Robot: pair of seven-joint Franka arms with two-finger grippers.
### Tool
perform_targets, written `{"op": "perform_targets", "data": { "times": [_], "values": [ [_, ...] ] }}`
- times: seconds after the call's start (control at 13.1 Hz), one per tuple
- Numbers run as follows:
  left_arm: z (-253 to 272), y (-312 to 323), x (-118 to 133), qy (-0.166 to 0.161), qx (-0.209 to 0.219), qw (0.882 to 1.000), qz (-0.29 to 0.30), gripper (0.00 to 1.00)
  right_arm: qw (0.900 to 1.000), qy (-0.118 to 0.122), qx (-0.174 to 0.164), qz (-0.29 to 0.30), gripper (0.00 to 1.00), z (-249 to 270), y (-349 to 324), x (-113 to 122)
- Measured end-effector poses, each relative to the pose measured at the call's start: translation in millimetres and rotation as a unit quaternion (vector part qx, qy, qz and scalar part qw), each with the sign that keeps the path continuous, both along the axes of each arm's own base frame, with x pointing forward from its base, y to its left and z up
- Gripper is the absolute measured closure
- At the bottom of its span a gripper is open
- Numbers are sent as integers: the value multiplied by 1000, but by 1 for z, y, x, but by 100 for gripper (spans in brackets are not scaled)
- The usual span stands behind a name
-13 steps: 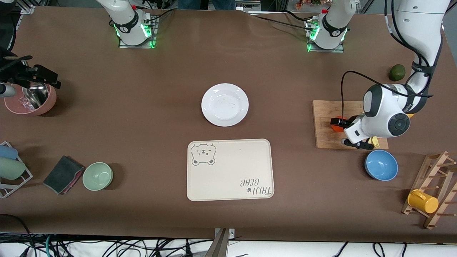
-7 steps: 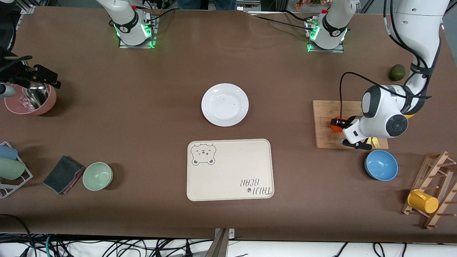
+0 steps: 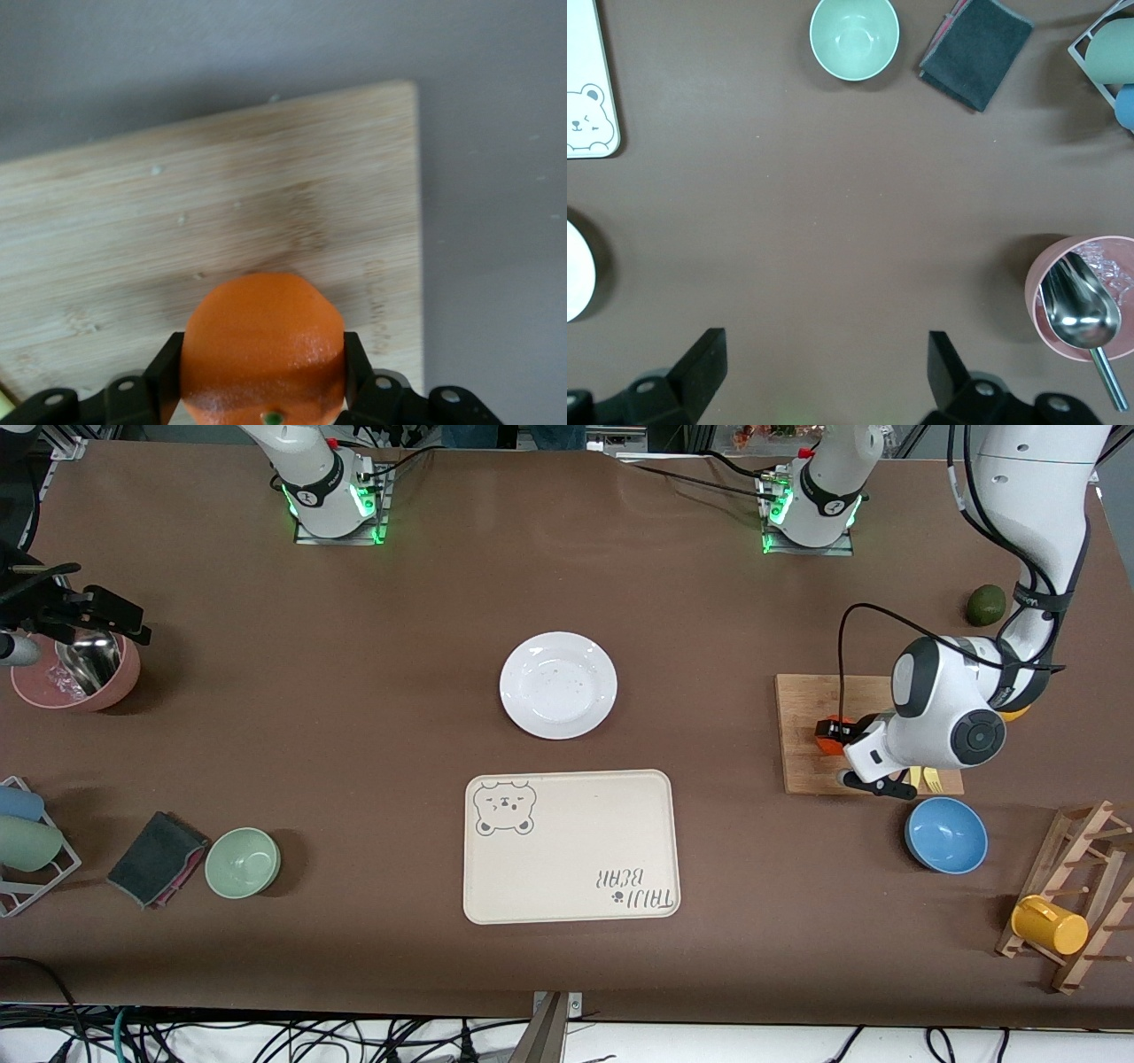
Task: Place orange and plate with both arms
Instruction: 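Lift the orange with the left gripper and carry it over the plate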
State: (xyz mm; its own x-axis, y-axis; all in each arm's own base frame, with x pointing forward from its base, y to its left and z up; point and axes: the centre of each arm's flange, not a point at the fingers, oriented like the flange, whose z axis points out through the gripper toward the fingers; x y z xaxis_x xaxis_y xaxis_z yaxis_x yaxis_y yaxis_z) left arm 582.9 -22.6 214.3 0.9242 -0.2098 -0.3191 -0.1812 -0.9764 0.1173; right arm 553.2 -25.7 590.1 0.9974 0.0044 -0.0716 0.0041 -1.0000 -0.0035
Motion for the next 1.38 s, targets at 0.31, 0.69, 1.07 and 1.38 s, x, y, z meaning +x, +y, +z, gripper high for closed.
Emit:
{"op": "perform_targets", "data": {
  "times": [0.31, 0.69, 1.07, 1.38],
  "values": [
    [39, -82, 11, 18, -8, 1000, 21, 28, 1000, 0, 0, 0, 0, 0, 0, 0],
    [68, -226, -29, 68, -33, 990, 123, 28, 1000, 3, 0, 0, 0, 0, 0, -1],
    [96, -403, -115, 47, -2, 973, 225, 28, 1000, 3, 0, -1, 0, 0, -1, -1],
    [61, -483, -169, 36, -22, 959, 281, 28, 1000, 3, 0, -1, 0, 0, -1, -1]
  ]
}}
